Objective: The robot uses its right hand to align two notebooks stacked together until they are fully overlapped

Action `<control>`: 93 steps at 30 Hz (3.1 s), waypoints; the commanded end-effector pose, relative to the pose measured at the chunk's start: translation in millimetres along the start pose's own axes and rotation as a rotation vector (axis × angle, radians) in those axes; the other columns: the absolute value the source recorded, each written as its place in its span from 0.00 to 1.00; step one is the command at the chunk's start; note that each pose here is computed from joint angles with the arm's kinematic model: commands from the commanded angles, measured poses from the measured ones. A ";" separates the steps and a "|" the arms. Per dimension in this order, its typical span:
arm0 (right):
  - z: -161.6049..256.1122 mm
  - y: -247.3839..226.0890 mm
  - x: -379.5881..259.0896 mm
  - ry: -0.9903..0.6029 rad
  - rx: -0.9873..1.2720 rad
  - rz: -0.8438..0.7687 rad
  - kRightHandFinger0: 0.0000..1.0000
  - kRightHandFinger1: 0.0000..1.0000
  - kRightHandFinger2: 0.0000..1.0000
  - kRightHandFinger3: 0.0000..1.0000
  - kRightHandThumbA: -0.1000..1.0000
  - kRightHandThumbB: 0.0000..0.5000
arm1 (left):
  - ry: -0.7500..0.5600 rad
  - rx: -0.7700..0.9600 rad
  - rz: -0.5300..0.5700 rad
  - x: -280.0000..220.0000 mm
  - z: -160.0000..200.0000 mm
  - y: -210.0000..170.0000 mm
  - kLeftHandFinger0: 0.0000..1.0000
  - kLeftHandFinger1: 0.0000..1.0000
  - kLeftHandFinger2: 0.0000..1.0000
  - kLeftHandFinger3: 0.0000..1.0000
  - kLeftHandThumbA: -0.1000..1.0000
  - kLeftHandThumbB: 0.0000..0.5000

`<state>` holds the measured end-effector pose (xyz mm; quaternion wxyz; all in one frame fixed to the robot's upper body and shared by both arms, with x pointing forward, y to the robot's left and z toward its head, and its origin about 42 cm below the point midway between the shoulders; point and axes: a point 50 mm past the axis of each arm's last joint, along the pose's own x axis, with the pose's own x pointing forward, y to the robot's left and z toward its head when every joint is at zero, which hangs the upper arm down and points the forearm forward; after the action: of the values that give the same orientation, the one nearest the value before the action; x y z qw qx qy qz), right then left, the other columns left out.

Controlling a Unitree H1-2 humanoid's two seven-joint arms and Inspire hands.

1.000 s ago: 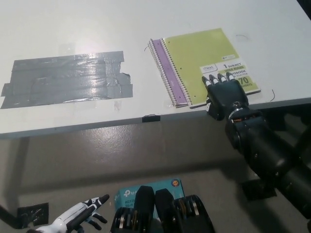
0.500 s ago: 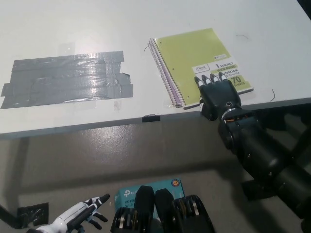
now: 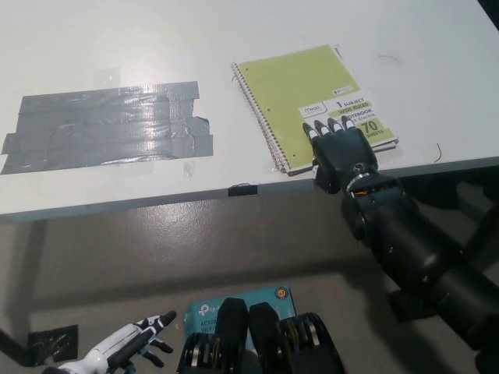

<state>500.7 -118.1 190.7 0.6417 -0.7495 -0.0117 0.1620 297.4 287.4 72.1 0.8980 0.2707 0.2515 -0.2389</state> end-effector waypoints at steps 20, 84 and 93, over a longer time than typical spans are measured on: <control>34.6 37.1 -5.5 0.094 0.159 0.232 1.00 1.00 1.00 1.00 1.00 1.00 | -0.044 0.018 -0.002 -4.3 7.3 -2.1 0.67 0.66 0.74 1.00 1.00 1.00; 5.5 32.7 -4.2 0.229 0.332 0.246 1.00 1.00 1.00 1.00 1.00 1.00 | -0.033 -0.017 -0.005 -10.1 -4.6 -18.6 0.65 0.60 0.66 1.00 1.00 1.00; 9.8 33.0 -7.0 0.200 0.336 0.239 1.00 1.00 1.00 1.00 1.00 1.00 | -0.044 -0.016 -0.008 -10.5 -3.8 -19.6 0.69 0.65 0.70 1.00 1.00 1.00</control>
<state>496.2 -103.7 192.4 0.7349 -0.6639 0.0914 0.1040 277.4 277.0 60.2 0.9008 0.2511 0.2543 -0.2466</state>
